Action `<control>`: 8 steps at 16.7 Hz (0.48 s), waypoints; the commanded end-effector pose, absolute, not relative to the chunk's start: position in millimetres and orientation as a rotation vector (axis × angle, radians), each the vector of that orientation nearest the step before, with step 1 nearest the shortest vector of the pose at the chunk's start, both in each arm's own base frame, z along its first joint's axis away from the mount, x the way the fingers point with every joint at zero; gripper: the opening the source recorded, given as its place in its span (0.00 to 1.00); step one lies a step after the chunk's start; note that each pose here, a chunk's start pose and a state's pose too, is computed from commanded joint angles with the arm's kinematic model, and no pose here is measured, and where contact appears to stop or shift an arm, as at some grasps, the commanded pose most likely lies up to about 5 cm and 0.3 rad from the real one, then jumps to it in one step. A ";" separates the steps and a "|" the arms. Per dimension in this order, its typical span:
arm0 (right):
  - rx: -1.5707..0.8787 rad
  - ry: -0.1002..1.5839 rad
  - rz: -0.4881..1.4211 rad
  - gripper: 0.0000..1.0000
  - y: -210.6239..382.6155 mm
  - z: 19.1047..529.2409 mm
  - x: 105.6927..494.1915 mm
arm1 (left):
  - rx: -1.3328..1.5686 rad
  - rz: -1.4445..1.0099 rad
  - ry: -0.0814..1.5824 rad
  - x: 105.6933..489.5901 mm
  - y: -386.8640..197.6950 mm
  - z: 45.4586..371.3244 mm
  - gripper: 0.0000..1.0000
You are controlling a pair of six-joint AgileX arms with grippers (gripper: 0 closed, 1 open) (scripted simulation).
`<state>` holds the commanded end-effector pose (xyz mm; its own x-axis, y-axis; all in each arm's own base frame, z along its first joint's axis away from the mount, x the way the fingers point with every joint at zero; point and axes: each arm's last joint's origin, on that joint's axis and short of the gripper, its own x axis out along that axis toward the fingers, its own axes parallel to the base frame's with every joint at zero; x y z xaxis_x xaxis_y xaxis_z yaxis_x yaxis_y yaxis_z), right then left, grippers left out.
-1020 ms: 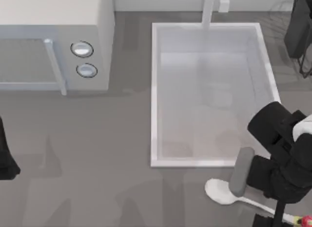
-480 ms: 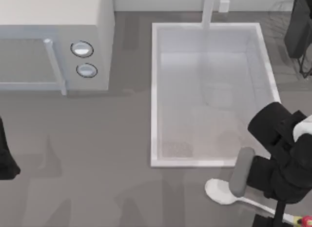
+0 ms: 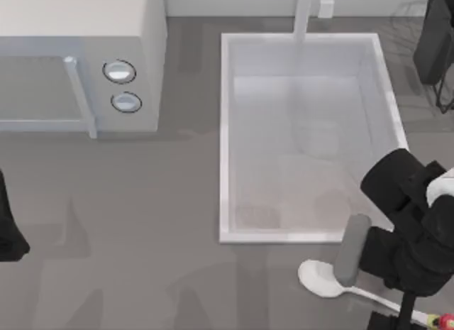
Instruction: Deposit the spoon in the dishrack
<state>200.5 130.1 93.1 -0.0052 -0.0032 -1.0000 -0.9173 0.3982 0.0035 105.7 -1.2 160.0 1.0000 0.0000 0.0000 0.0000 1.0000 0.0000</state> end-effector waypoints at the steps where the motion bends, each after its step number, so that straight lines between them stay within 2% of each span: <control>1: -0.903 1.382 0.903 0.00 130.1 93.1 200.5 | 0.000 0.000 0.000 105.7 -1.2 160.0 1.00; 8: -0.903 1.382 0.903 0.00 130.1 93.1 200.5 | 0.000 0.000 0.000 105.7 -1.2 160.0 1.00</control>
